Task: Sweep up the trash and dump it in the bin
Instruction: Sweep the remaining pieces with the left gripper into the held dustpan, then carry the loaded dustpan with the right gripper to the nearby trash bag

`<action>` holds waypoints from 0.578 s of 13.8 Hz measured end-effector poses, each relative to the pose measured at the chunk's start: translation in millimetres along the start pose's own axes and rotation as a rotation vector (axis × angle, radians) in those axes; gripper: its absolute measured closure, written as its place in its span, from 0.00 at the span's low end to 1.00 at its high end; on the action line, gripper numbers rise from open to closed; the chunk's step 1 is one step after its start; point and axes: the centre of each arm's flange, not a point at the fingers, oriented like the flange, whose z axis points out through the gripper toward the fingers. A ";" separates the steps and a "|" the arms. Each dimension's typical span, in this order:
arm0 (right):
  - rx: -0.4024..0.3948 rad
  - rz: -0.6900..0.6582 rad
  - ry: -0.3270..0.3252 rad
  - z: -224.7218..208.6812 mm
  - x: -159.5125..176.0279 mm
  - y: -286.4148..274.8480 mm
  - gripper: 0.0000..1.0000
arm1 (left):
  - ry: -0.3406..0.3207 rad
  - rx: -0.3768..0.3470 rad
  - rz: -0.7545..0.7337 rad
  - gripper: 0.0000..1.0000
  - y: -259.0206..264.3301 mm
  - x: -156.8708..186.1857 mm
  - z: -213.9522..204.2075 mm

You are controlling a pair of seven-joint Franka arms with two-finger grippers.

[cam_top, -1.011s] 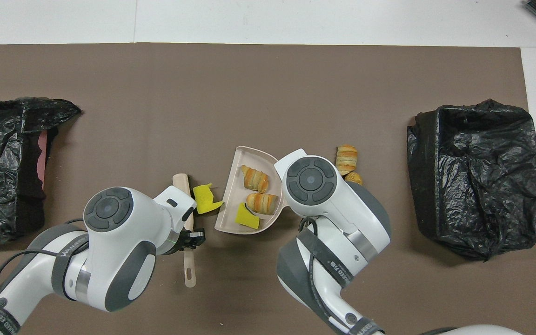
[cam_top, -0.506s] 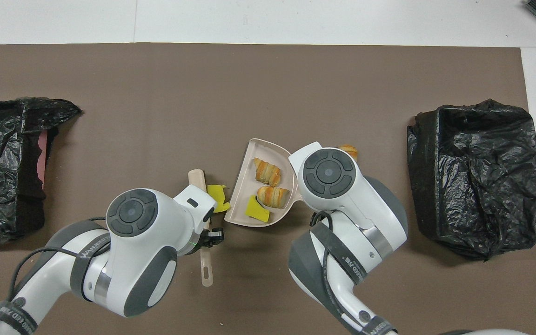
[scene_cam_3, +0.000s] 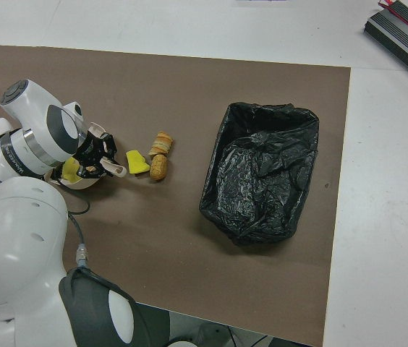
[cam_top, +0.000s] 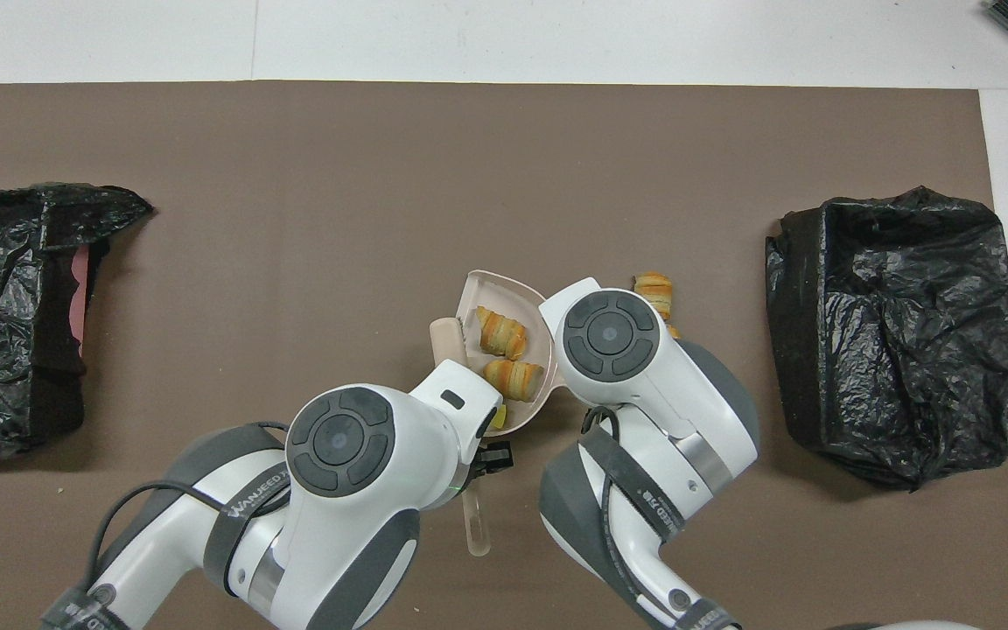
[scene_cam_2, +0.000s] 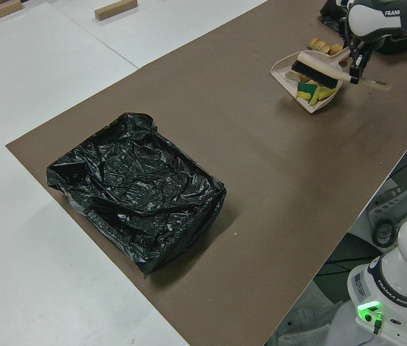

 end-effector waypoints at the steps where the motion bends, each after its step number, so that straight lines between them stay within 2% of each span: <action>1: 0.000 0.000 0.000 0.1 0.0 0.0 0.69 | -0.003 -0.011 -0.001 0.75 0.3 -3.0 -8.4; 5: 0.000 0.000 -0.001 0.3 -0.1 -0.2 0.69 | -0.023 -0.013 -0.008 0.75 -8.1 -12.1 -41.8; 8: -0.006 0.009 0.002 -4.1 -3.8 2.4 0.69 | -0.061 0.009 -0.073 0.75 -35.3 2.3 -55.3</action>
